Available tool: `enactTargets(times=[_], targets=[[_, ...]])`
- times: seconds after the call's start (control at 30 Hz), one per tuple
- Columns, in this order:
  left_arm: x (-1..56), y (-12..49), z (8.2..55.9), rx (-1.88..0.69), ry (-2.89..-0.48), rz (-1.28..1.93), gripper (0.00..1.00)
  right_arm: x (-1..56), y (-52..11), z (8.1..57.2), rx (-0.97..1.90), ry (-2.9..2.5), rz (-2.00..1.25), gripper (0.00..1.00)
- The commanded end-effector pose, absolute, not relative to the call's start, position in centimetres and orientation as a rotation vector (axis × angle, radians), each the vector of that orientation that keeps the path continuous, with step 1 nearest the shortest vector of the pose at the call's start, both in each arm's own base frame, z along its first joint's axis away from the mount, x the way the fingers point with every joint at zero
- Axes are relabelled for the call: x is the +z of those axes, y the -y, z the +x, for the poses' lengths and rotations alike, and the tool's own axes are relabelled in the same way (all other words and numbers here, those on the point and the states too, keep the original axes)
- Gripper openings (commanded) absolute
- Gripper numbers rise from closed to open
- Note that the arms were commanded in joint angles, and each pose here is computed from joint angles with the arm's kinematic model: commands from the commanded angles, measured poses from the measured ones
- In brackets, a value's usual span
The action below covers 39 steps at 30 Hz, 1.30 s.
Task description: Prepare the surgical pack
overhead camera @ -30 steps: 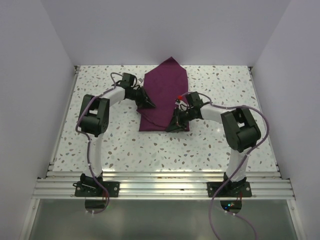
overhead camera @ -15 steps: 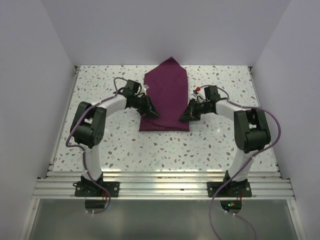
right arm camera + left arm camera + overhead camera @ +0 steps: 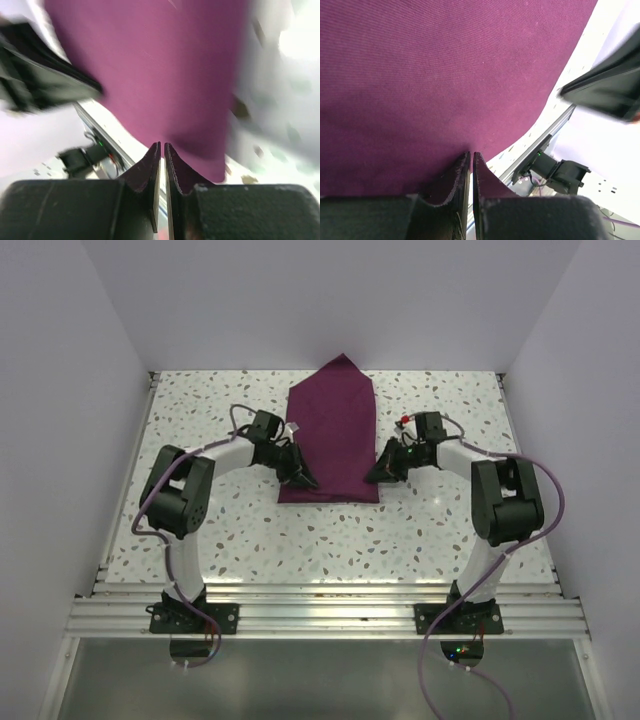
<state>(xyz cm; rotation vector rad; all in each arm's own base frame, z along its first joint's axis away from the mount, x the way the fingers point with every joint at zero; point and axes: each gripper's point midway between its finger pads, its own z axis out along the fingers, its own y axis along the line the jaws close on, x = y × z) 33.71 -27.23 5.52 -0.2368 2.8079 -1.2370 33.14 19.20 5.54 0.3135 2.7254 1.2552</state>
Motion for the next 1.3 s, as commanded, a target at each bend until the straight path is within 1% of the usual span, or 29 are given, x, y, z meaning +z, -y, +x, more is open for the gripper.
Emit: enactTargets(times=[0.0,0.07,0.1,0.17,0.2,0.23,0.27,0.3,0.33,0.37,0.4,0.43,0.47,0.53,0.63,0.7,0.73,0.83,0.97,1.0,1.17,1.23,1.27], targets=[[8.0,26.5,35.0,-1.192,-2.734,-0.171,0.09,11.0,-19.8,39.4,1.248,-2.496,0.240,0.11],[8.8,26.5,36.2,-1.201,-2.697,-0.168,0.10,12.8,-20.5,42.5,1.277,-2.415,0.248,0.11],[9.7,26.5,37.6,-1.216,-2.652,-0.168,0.11,11.6,-20.8,43.4,1.297,-2.424,0.277,0.11],[9.6,25.8,39.6,-1.272,-2.622,-0.222,0.12,12.6,-21.5,46.3,1.345,-2.353,0.303,0.12],[10.7,25.8,41.5,-1.308,-2.564,-0.229,0.13,12.2,-21.8,47.2,1.360,-2.348,0.319,0.12],[10.8,25.0,42.9,-1.306,-2.540,-0.264,0.12,11.5,-22.1,48.8,1.381,-2.341,0.363,0.12],[9.7,24.7,43.9,-1.297,-2.546,-0.287,0.13,11.5,-22.3,50.1,1.393,-2.298,0.363,0.12],[10.7,24.5,45.9,-1.309,-2.488,-0.272,0.13,11.2,-22.5,50.9,1.406,-2.283,0.379,0.12],[10.6,24.5,46.7,-1.314,-2.478,-0.278,0.13,10.2,-22.7,52.0,1.428,-2.280,0.428,0.12],[9.0,24.5,47.4,-1.316,-2.499,-0.301,0.13,10.1,-22.8,53.0,1.439,-2.249,0.429,0.12],[9.8,24.8,48.7,-1.342,-2.461,-0.283,0.13,9.7,-23.0,53.5,1.449,-2.245,0.442,0.12],[9.3,24.9,49.2,-1.346,-2.460,-0.286,0.13,9.7,-23.1,54.2,1.460,-2.233,0.461,0.12],[7.9,24.9,49.5,-1.344,-2.479,-0.305,0.13,8.2,-23.2,54.5,1.455,-2.249,0.480,0.12],[7.6,25.0,50.7,-1.354,-2.446,-0.316,0.13,7.2,-23.0,55.3,1.423,-2.252,0.496,0.12],[5.4,25.1,51.6,-1.377,-2.431,-0.369,0.13,5.5,-22.7,55.8,1.383,-2.273,0.527,0.12],[5.0,25.2,52.3,-1.387,-2.410,-0.396,0.13,4.1,-21.9,56.0,1.308,-2.302,0.567,0.12],[4.2,25.2,52.4,-1.383,-2.420,-0.419,0.13,3.0,-20.9,56.4,1.200,-2.328,0.612,0.12],[4.2,25.2,53.9,-1.378,-2.382,-0.429,0.13,2.4,-19.0,56.9,1.061,-2.328,0.663,0.13],[4.2,25.0,54.8,-1.376,-2.370,-0.447,0.13,-0.7,-15.0,56.2,0.743,-2.428,0.803,0.14],[4.1,24.9,54.9,-1.375,-2.370,-0.452,0.13,-1.1,-14.3,56.1,0.716,-2.437,0.827,0.14],[3.0,24.8,54.3,-1.369,-2.400,-0.461,0.13,-2.3,-12.9,56.7,0.681,-2.435,0.872,0.15],[2.7,24.7,54.0,-1.370,-2.406,-0.469,0.13,-1.3,-13.8,57.8,0.808,-2.388,0.842,0.17],[2.6,24.8,53.9,-1.371,-2.409,-0.471,0.13,-1.8,-14.5,58.7,0.864,-2.361,0.815,0.17]])
